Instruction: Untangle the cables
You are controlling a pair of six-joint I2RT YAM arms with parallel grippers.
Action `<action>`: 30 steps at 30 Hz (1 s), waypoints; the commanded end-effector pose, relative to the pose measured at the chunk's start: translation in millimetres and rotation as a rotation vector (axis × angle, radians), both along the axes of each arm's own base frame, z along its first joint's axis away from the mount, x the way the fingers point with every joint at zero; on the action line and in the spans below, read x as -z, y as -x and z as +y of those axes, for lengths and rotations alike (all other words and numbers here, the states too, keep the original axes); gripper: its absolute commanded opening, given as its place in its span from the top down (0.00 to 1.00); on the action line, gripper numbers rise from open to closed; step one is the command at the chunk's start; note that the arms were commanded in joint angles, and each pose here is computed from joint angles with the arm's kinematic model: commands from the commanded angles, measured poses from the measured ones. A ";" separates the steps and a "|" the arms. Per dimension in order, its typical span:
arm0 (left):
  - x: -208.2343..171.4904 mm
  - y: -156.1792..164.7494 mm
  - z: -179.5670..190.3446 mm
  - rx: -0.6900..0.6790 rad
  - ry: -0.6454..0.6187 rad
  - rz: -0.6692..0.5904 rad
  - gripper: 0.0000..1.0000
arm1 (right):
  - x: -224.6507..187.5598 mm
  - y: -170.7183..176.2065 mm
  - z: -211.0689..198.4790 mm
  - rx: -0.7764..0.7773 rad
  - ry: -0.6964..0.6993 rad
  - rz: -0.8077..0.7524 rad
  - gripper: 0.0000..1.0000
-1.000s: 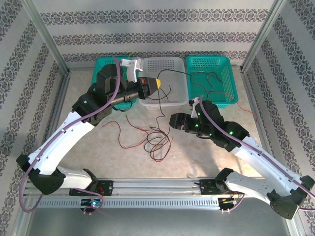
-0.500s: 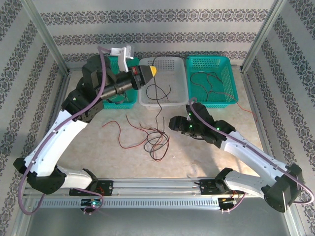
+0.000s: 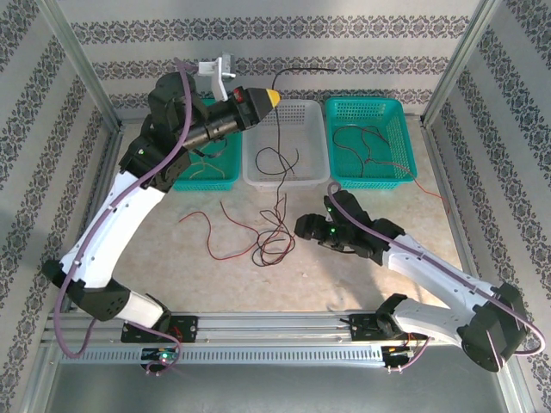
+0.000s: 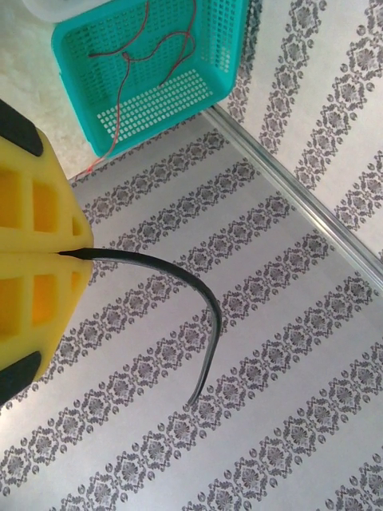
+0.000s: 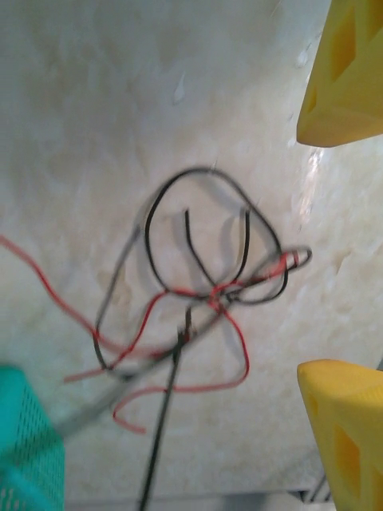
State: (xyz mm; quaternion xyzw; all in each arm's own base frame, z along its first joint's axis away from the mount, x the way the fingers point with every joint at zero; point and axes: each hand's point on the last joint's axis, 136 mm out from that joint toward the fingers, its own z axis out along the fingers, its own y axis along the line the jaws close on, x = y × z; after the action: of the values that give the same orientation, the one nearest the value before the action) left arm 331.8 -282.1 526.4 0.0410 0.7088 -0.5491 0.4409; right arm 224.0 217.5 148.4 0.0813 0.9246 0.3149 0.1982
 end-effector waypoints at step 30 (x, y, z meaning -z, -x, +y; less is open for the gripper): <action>-66.6 -36.9 121.1 -0.361 0.039 -0.028 1.00 | 124.3 26.9 -95.4 0.268 0.122 0.217 1.00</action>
State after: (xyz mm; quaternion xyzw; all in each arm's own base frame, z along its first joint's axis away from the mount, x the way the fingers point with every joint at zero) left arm 356.9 -186.1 606.4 -0.0471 0.6618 -0.5222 0.5358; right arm 210.2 135.5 31.6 0.2065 0.9381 0.2296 0.1570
